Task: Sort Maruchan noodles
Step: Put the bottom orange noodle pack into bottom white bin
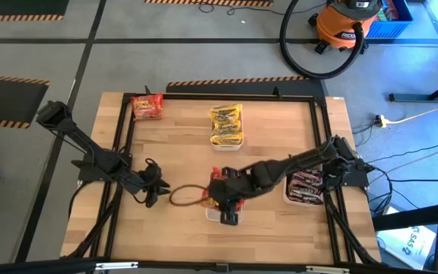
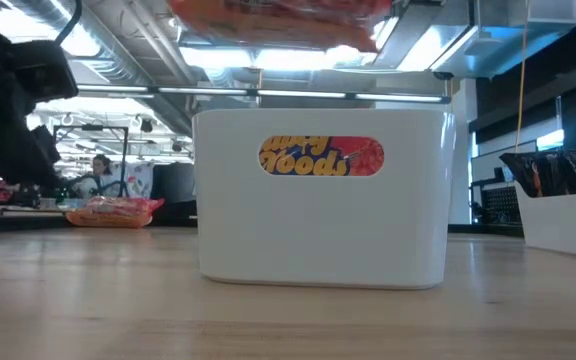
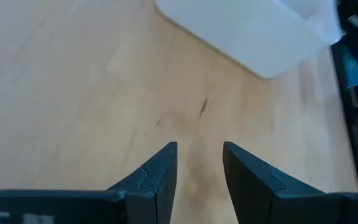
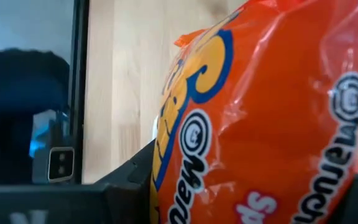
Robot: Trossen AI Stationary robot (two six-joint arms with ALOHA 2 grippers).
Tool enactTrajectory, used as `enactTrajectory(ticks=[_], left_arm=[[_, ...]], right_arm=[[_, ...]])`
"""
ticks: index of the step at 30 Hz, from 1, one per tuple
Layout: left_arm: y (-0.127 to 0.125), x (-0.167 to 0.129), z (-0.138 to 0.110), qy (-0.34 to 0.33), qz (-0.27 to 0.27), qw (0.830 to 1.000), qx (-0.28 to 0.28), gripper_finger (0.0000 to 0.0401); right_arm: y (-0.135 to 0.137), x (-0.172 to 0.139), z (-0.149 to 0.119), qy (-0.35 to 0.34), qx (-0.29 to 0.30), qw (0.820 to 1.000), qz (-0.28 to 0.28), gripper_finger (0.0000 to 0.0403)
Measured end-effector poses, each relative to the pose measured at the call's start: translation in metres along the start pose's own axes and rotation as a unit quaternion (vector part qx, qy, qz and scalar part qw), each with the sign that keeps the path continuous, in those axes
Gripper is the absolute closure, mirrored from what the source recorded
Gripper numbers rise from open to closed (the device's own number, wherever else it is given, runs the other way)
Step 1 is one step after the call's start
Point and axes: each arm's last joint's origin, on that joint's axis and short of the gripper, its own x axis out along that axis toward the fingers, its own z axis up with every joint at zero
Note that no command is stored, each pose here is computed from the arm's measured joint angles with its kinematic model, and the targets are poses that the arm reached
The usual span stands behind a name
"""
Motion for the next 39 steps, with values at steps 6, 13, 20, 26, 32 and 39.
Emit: enactTrajectory(ticks=[6,13,20,26,32,39], left_arm=[[-0.006,0.0,0.005,-0.022,-0.027,0.999,-0.014,0.0277],[-0.007,0.0,0.006,-0.029,-0.036,0.999,-0.017,0.0277],[-0.008,-0.001,0.006,-0.03,-0.039,0.999,-0.016,0.0277],[-0.008,-0.001,0.006,-0.03,-0.039,0.999,-0.016,0.0277],[-0.008,0.0,0.006,-0.03,-0.038,0.999,-0.015,0.0277],[-0.008,0.0,0.006,-0.03,-0.037,0.999,-0.015,0.0277]], right_arm=[[0.017,0.013,-0.013,0.019,-0.023,0.999,-0.032,0.0247],[0.015,0.035,-0.025,0.069,-0.032,0.994,-0.076,0.0247],[0.008,0.048,-0.03,0.089,-0.036,0.99,-0.103,0.0246],[0.006,0.064,-0.035,0.118,-0.05,0.986,-0.11,0.0246],[0.004,0.078,-0.038,0.131,-0.052,0.984,-0.109,0.0246],[0.0,0.105,-0.048,0.163,-0.056,0.978,-0.117,0.0246]])
